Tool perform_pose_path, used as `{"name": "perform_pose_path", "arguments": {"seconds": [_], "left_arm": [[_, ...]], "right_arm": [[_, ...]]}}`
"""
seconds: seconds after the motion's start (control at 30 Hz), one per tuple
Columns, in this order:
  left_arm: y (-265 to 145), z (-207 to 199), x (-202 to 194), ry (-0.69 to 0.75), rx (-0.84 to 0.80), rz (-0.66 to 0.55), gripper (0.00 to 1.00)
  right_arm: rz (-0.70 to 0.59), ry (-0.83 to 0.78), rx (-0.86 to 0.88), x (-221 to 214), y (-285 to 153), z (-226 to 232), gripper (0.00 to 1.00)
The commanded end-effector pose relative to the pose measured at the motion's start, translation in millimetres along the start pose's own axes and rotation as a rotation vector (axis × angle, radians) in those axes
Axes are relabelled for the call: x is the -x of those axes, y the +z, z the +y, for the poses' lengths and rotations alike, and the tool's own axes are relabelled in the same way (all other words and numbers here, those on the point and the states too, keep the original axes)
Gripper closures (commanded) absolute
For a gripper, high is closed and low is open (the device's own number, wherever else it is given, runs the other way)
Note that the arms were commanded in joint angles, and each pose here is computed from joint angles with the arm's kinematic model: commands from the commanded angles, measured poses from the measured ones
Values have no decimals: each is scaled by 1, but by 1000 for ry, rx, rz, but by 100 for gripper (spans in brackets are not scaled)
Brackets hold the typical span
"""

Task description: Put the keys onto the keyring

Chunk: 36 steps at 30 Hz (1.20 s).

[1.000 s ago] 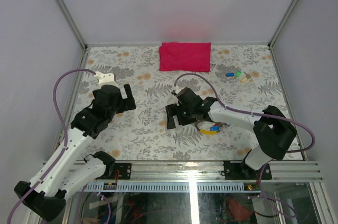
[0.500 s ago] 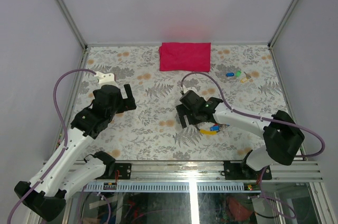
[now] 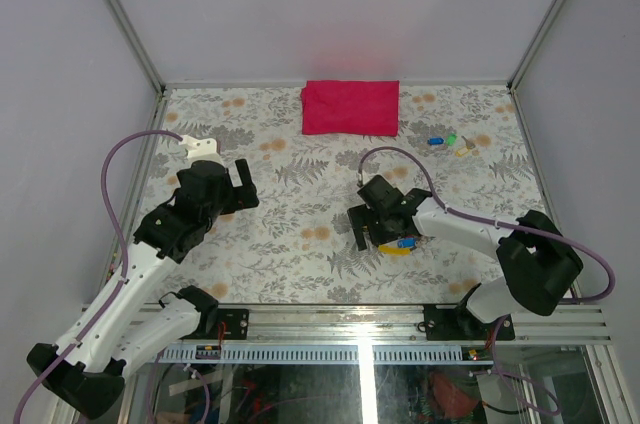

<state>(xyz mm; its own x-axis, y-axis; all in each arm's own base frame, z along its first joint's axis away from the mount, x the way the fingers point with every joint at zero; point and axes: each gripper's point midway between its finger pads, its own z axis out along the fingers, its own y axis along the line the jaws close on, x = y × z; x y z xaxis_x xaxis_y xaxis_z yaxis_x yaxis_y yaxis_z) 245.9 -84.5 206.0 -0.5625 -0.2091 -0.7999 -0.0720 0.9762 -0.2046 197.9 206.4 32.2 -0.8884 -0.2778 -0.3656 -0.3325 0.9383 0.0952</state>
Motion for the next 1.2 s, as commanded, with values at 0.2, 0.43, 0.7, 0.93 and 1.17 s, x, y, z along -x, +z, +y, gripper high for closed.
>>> {"name": "perform_pose_path", "arguments": {"seconds": [0.2,0.43,0.7,0.93,1.17], "left_arm": [[1,-7,9,-7,-31,-46,0],[1,-7,8,-6,-32,-43,0],[2,-7,8,-6,-30,-40,0],[2,-8,7,-4,-33,-38,0],[2,-8,7,-3,-33,-37,0]], "right_arm": [[59,2,51,-7,8,7,11],[102,-13,-84,-20,13,-19,14],[152,-36,-133,-32,16,-24,36],[170,5,-167,-37,25,-12,59],[113,164,-11,-22,33,32,78]]}}
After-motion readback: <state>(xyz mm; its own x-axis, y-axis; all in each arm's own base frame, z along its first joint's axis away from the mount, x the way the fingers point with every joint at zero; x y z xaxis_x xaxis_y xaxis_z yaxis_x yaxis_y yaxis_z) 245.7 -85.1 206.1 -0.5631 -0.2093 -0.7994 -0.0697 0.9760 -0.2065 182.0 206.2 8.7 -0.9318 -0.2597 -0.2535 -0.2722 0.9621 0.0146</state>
